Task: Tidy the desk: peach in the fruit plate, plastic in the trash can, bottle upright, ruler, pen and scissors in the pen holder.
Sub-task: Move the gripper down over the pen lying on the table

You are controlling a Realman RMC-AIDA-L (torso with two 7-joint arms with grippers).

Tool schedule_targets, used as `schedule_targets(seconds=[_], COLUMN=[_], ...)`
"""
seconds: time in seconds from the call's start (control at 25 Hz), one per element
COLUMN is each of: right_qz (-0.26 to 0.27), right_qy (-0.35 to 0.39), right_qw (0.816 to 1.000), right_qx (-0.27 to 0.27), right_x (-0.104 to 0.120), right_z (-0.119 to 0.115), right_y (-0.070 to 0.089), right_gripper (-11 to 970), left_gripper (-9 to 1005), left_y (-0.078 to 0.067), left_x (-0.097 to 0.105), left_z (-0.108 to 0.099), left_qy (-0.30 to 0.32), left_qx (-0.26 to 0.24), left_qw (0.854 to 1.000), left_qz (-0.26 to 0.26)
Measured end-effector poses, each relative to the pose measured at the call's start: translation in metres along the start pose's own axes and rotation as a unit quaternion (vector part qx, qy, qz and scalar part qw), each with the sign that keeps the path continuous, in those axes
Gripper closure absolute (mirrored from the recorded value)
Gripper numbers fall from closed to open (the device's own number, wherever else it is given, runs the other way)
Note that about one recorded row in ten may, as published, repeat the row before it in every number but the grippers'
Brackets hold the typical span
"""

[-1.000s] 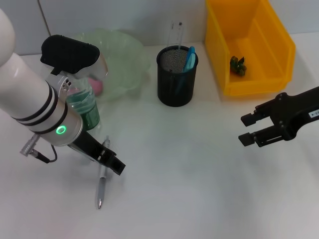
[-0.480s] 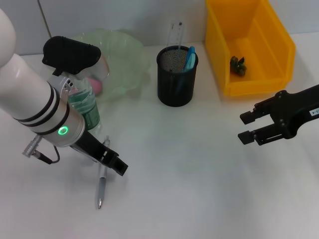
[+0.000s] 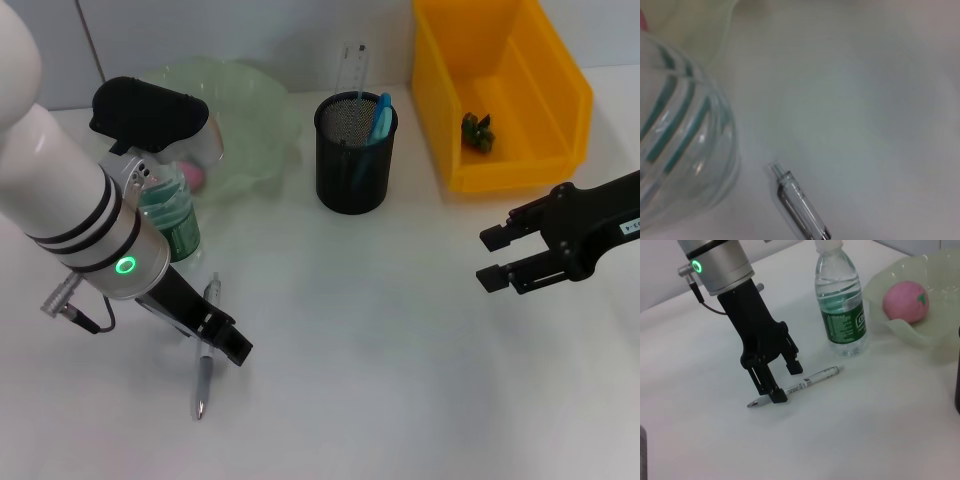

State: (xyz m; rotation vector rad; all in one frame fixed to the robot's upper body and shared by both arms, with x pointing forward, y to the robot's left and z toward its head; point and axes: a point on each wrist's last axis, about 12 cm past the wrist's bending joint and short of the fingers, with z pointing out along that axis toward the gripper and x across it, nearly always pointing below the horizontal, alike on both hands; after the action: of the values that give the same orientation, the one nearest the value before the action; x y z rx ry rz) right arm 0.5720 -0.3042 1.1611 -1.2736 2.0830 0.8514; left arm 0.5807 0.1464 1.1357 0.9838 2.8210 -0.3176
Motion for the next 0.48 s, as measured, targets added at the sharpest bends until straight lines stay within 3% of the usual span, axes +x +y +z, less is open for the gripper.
schedule_targets(seconds=[0.48], right_qz=[-0.001], right_qy=[-0.001], right_qw=[1.000], right_qx=[-0.002], right_x=[-0.0005], right_z=[-0.0003], right_y=[0.0007], right_gripper=[355], left_gripper=[221], left_y=[-0.0013], left_x=[-0.0034], left_z=[0.0010], left_qy=[0.015], left_qx=[-0.003], left_qw=[1.000], left_qz=[0.005])
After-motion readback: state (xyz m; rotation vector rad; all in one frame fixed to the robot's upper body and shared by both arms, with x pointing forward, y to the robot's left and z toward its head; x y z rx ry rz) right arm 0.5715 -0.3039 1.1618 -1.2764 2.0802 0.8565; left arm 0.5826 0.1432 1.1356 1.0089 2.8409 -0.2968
